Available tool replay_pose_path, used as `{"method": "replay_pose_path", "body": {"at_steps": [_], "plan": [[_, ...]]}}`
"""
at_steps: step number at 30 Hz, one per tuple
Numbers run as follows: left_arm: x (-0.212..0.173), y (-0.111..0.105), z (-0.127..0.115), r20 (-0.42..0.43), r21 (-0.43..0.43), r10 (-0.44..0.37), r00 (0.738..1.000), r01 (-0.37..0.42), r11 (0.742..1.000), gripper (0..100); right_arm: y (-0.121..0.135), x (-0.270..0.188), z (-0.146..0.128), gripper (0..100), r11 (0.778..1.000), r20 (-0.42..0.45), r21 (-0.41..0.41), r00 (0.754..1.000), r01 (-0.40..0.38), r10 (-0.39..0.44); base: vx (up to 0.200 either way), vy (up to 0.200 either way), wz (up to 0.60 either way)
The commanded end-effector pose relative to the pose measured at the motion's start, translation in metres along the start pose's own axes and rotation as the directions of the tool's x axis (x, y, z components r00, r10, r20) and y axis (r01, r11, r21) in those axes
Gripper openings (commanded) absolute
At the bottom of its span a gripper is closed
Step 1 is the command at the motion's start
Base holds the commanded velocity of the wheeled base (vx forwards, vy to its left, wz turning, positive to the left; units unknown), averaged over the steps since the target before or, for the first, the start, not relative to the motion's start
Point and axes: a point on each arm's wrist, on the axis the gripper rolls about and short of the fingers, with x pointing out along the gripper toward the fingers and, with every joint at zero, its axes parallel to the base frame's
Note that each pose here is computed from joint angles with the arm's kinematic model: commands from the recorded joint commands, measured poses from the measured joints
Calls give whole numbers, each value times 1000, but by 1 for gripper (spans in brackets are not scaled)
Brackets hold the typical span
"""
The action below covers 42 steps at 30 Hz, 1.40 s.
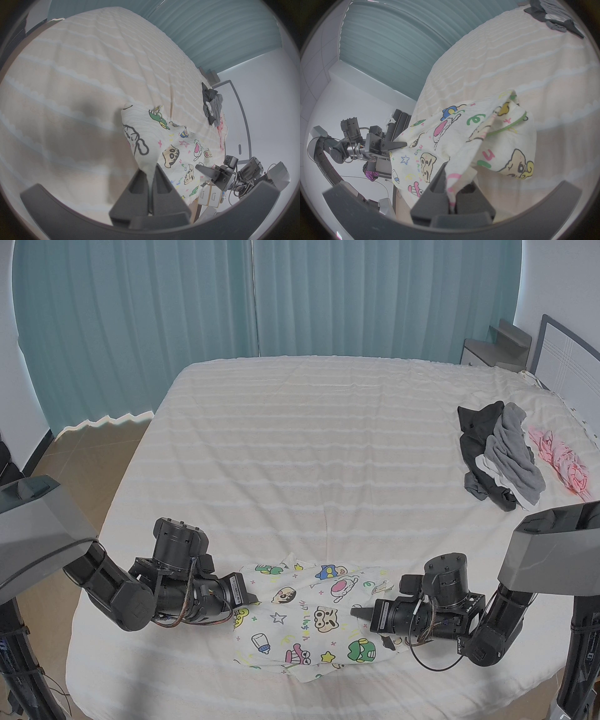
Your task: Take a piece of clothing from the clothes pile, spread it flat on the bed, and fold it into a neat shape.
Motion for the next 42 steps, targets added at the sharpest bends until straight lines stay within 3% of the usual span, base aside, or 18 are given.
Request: {"method": "replay_pose_path", "body": {"at_steps": [1,13,28,37,38,39,42], "plan": [[-3,2,1,7,8,4,1000,-4,1000,0,3,2,-1,0,1000,-2,-7,1000,-9,9,0,200,0],[-4,6,-4,-9,9,19,1000,-19,1000,0,5,3,-2,0,1000,-7,-10,1000,-14,14,0,200,0],[0,13,-10,-6,0,78,997,-78,997,0,2,5,-3,0,1000,-12,-9,1000,-9,8,0,0,0],[3,20,-19,13,9,50,999,-50,999,0,1,6,-9,0,1000,-38,-6,999,3,-3,0,0,0],[4,21,-19,19,10,47,999,-47,999,0,1,6,-10,100,1000,-43,-6,999,4,-4,0,0,0],[6,22,-20,22,11,49,999,-49,999,100,0,6,-11,100,1000,-47,-5,999,6,-7,0,0,0],[9,25,-21,19,7,59,998,-59,998,100,0,4,-12,100,1000,-50,-4,999,10,-10,0,0,0]]}}
